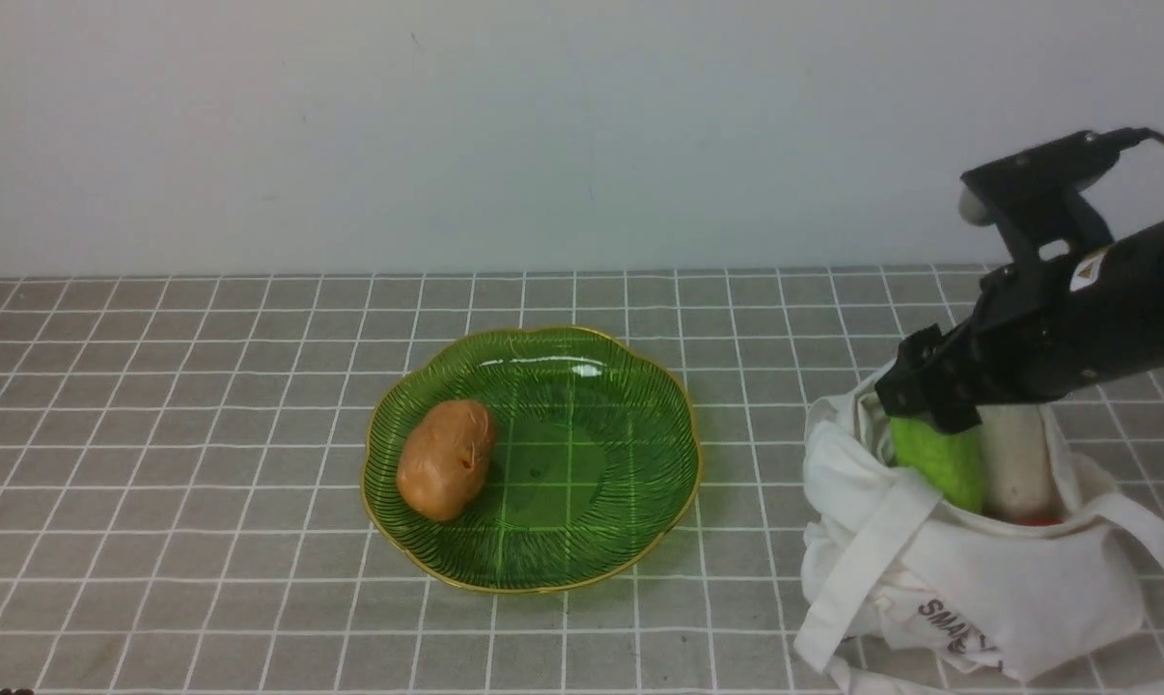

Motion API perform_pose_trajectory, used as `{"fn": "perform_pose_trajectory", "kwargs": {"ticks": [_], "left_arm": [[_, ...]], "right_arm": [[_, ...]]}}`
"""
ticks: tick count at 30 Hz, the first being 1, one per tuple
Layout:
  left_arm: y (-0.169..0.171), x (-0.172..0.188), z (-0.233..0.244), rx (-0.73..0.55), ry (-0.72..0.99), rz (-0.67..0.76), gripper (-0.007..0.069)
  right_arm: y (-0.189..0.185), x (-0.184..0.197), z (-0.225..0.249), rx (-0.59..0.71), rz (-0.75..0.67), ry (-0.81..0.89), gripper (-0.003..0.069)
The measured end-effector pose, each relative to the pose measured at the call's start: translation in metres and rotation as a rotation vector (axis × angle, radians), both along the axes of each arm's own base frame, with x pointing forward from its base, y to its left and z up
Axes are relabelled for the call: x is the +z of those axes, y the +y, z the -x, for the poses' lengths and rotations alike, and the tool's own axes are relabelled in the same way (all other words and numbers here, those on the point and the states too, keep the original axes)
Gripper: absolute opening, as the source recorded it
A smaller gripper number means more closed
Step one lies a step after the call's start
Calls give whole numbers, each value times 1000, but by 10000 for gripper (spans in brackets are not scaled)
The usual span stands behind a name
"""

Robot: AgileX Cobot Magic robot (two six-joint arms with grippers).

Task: Take vegetables from bag on grey coffee tablecloth place on plate.
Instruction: 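Reach into the cloth bag and grasp the green vegetable inside with the right gripper, then take the green vegetable out of the bag and place it on the plate with the right gripper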

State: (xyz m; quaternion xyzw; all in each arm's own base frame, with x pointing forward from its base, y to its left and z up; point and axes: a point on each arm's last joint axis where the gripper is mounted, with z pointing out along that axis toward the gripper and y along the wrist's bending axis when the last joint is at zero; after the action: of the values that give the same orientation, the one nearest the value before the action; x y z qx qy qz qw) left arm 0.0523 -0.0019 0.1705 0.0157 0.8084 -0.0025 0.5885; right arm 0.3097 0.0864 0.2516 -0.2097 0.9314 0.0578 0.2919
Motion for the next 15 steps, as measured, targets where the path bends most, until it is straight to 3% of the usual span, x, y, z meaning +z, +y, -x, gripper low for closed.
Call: {"fn": "perform_pose_trajectory", "kwargs": {"ticks": [6,7,8,9,15], "left_arm": [[0,0,0,0,0,0,-5],[0,0,0,0,0,0,-5],[0,0,0,0,0,0,-5],[0,0,0,0,0,0,-5],[0,0,0,0,0,0,-5]], "right_arm": [[0,-20,-5,16,44,76,509],[0,-21,-5,19,48,84,477],[-1,-21,-4,22,56,85,395],[-1,-19,-3,18,55,83,382],[-6,12,10,11,54,-4,384]]}}
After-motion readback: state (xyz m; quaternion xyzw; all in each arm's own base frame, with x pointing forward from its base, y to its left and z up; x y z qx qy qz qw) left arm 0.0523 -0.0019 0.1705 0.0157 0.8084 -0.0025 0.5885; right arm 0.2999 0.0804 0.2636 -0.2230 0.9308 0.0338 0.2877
